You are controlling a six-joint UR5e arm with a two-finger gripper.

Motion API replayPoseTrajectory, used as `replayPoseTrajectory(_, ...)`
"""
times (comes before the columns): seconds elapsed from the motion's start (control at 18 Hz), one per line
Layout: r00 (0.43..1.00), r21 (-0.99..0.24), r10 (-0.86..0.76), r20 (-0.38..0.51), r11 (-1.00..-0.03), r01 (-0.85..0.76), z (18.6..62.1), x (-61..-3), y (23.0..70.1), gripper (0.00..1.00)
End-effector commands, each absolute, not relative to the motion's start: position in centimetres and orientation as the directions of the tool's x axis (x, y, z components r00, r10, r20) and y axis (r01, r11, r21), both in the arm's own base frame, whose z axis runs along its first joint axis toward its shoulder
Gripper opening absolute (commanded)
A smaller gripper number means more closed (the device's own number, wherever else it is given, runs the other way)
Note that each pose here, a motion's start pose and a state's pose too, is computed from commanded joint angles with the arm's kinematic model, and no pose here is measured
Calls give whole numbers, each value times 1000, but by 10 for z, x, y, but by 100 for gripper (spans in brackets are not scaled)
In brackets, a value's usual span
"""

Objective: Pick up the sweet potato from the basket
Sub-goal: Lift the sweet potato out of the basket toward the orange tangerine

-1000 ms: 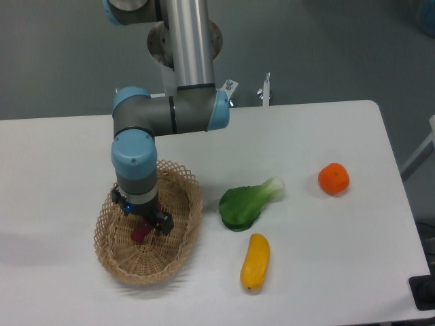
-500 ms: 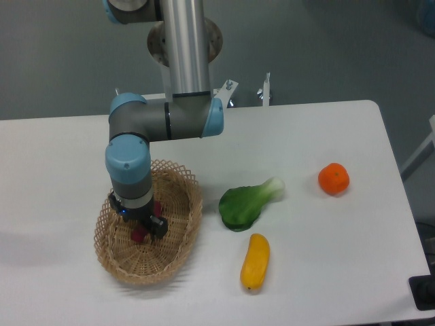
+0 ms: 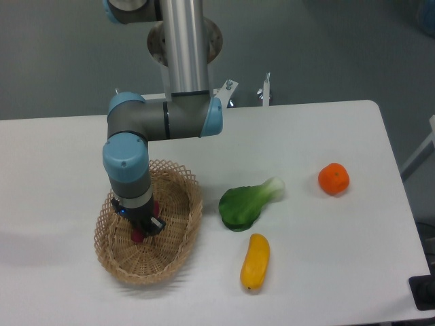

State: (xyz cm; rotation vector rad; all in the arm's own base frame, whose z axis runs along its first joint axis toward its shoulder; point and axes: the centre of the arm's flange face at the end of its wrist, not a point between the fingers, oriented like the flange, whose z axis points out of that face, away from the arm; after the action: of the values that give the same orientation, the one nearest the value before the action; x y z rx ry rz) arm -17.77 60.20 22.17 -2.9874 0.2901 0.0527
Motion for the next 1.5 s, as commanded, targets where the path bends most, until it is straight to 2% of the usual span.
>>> replayPoseTrajectory(0.33, 972, -215, -190, -138, -952, -217, 289, -210, 609, 24)
replayPoseTrajectory(0.67, 976, -264, -77, -203, -956, -130, 368, -309, 580, 24)
replayPoseTrajectory(0.83, 971, -236, -91, -219, -961, -144, 397, -362, 546, 24)
replayPoseTrajectory(1.11, 971, -198, -147, -187, -963, -183, 431, -438, 485, 24)
replayPoseTrajectory(1.5, 938, -129, -287, -196, -940, -315, 436, -512, 395, 23)
